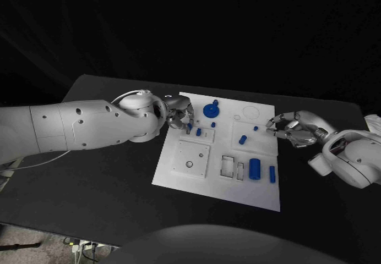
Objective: Assemble the parts on the task board
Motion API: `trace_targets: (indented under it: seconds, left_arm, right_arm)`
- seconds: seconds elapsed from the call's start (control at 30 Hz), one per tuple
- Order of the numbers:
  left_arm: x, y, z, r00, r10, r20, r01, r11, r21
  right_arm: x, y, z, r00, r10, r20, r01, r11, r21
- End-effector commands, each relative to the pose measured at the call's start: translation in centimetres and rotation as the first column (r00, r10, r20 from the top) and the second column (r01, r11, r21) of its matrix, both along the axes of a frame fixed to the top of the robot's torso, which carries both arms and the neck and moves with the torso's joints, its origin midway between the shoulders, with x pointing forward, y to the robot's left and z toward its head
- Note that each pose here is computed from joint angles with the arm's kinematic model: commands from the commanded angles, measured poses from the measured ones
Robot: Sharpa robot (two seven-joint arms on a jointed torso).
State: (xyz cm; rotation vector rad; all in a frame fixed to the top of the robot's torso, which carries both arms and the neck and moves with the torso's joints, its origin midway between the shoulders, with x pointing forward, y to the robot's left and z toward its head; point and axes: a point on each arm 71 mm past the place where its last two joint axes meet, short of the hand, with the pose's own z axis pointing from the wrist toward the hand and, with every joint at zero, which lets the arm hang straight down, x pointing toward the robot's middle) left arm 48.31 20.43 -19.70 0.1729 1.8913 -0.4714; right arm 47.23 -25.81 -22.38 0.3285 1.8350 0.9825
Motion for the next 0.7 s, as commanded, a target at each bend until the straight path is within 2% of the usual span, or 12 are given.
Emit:
trace_targets:
  seconds: [0.03, 0.7]
  left_arm:
    - [-0.1, 0.06, -0.33, 1.0, 0.004, -0.026, -0.004, 1.0, 0.017]
    - [-0.13, 0.16, -0.4, 0.999, 0.006, -0.034, -0.005, 1.0, 0.024]
  right_arm:
    - [-0.11, 0.16, -0.05, 1.0, 0.018, -0.003, -0.018, 1.0, 0.003]
    - [-0.11, 0.14, -0.07, 1.0, 0.017, -0.004, -0.017, 1.0, 0.002]
